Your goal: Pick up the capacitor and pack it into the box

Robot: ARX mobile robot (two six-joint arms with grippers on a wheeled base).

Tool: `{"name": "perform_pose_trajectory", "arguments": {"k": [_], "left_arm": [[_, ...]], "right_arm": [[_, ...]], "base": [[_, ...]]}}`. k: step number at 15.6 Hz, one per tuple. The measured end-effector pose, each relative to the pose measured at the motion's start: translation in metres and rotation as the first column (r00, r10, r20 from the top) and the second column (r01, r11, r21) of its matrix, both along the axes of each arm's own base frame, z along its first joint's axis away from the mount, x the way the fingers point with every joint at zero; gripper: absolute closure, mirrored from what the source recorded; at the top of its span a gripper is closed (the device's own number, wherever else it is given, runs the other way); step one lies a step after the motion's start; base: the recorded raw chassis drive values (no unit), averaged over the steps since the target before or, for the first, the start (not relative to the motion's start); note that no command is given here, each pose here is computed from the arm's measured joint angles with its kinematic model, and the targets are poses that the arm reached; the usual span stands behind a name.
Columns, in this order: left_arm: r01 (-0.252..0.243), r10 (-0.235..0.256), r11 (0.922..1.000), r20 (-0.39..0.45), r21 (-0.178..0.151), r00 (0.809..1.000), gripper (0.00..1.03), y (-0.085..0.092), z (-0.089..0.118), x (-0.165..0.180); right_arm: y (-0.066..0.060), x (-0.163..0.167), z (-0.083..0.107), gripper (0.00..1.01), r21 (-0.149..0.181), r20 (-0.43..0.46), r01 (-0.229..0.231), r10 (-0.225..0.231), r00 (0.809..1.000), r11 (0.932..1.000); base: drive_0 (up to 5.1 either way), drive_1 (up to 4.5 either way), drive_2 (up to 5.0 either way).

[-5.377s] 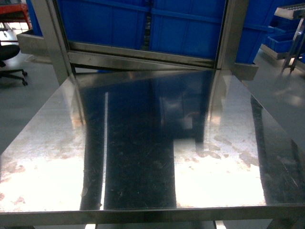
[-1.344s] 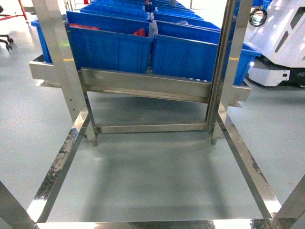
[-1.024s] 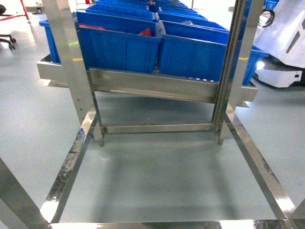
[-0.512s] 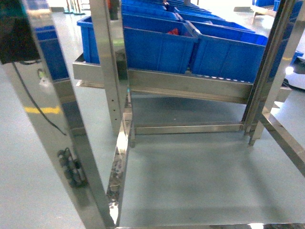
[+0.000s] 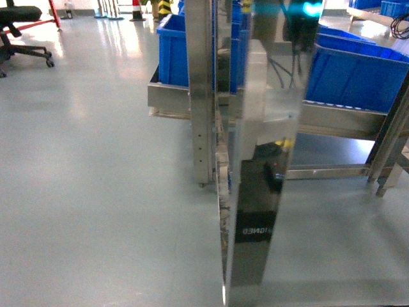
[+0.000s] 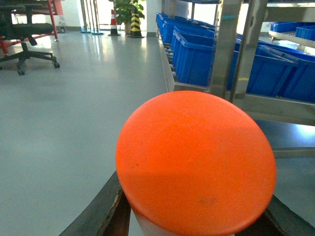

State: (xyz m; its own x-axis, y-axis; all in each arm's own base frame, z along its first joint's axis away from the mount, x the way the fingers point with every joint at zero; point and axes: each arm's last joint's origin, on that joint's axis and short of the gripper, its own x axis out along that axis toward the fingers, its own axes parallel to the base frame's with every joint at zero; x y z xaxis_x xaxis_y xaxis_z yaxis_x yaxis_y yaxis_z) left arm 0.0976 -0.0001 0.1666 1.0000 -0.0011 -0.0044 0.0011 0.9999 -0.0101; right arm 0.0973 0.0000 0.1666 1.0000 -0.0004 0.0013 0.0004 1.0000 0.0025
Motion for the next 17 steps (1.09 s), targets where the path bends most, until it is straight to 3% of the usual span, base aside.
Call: {"name": "perform_pose_trajectory", "arguments": {"k": [17], "left_arm": [[0.0, 0.0, 1.0, 0.001, 0.0, 1.0, 0.59, 0.0, 0.0001, 0.0]], "right_arm": [[0.0, 0.0, 0.0001, 0.03, 0.0, 0.002, 0.0, 0.0, 1.0, 1.0]], "base": [[-4.9, 2.46, 2.5]]}}
